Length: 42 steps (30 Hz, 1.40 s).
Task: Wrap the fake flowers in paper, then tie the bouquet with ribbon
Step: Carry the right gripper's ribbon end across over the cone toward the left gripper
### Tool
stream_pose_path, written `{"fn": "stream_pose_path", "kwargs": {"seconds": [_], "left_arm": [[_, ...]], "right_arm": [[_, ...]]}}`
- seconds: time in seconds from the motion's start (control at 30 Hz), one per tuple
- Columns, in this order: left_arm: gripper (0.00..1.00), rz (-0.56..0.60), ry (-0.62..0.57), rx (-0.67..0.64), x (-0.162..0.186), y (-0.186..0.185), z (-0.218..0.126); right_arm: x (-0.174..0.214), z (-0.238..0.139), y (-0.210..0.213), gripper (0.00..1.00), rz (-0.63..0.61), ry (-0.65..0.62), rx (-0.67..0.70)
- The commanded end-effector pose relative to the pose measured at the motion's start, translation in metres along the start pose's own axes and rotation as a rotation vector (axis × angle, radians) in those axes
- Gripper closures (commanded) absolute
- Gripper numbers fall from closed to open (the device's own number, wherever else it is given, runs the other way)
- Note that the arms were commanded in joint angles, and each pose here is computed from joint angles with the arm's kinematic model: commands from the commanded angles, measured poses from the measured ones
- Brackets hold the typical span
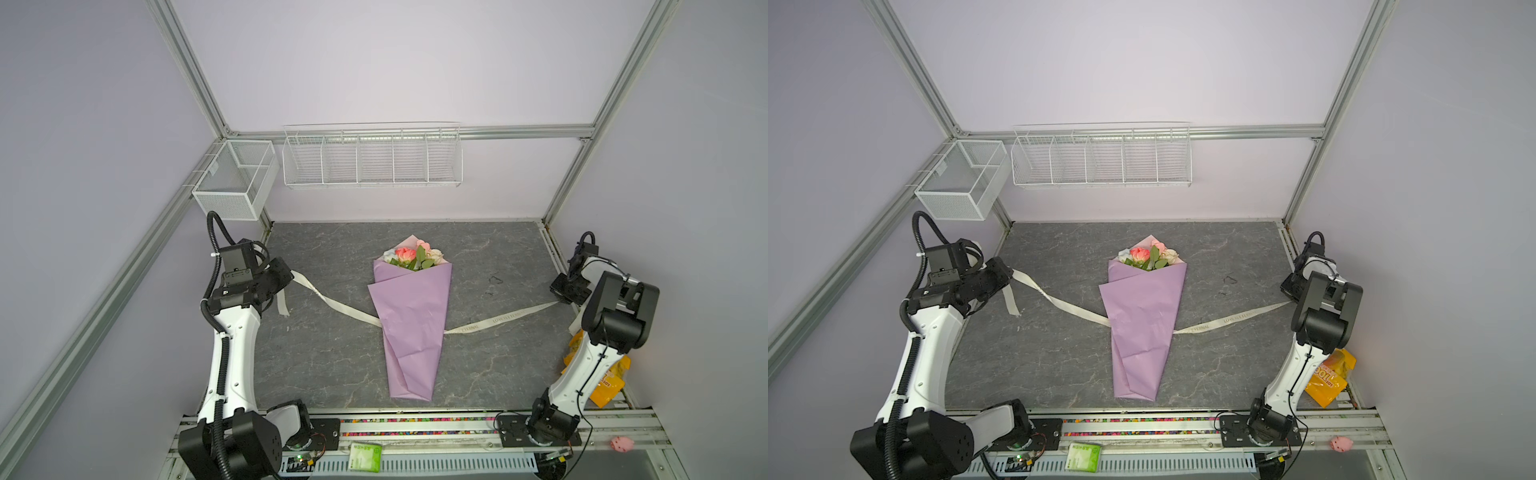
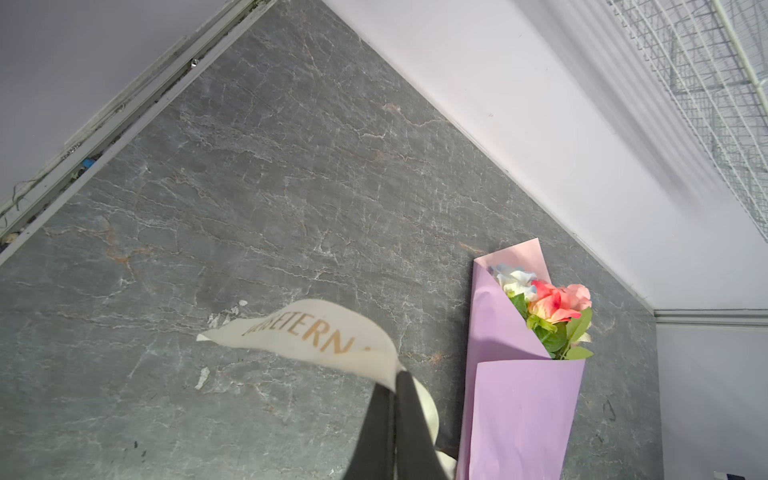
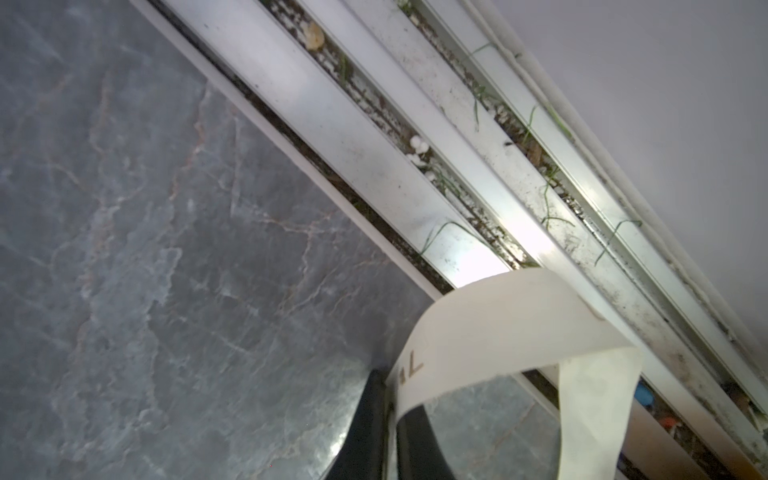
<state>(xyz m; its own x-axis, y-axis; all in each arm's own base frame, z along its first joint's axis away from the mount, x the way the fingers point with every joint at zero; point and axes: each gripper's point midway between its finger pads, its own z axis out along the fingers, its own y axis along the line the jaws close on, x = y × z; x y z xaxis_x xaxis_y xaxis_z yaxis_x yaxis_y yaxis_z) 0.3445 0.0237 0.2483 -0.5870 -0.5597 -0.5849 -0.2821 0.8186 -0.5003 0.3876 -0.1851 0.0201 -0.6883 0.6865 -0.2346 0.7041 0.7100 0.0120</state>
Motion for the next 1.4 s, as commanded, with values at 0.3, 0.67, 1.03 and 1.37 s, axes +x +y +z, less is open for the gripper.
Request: {"fn": "stream_pose_path", "kwargs": {"seconds": [0.3,0.67,1.03,1.37], "left_arm": [[1.00,0.013,-0.057,0.019,-0.006,-0.005,-0.023],[1.00,0.084,-0.040,0.246,-0.001,-0.045,-0.034],[1.00,0.130,0.079,0.387,0.045,-0.078,-0.023],[1.00,0.143,0.037,0.346,0.060,-0.065,-0.042]], "right_arm": [[0.044,-0.142,0.107,0.93,-0.176,-0.214,-0.393],[0.162,-0.277,0.211,0.93,-0.510,-0.384,-0.771],[0.346,-0.356,0.327,0.93,-1.072,-0.270,-1.094],[0.481,-0.309,0.394,0.91,-1.374,0.044,-1.077]]}}
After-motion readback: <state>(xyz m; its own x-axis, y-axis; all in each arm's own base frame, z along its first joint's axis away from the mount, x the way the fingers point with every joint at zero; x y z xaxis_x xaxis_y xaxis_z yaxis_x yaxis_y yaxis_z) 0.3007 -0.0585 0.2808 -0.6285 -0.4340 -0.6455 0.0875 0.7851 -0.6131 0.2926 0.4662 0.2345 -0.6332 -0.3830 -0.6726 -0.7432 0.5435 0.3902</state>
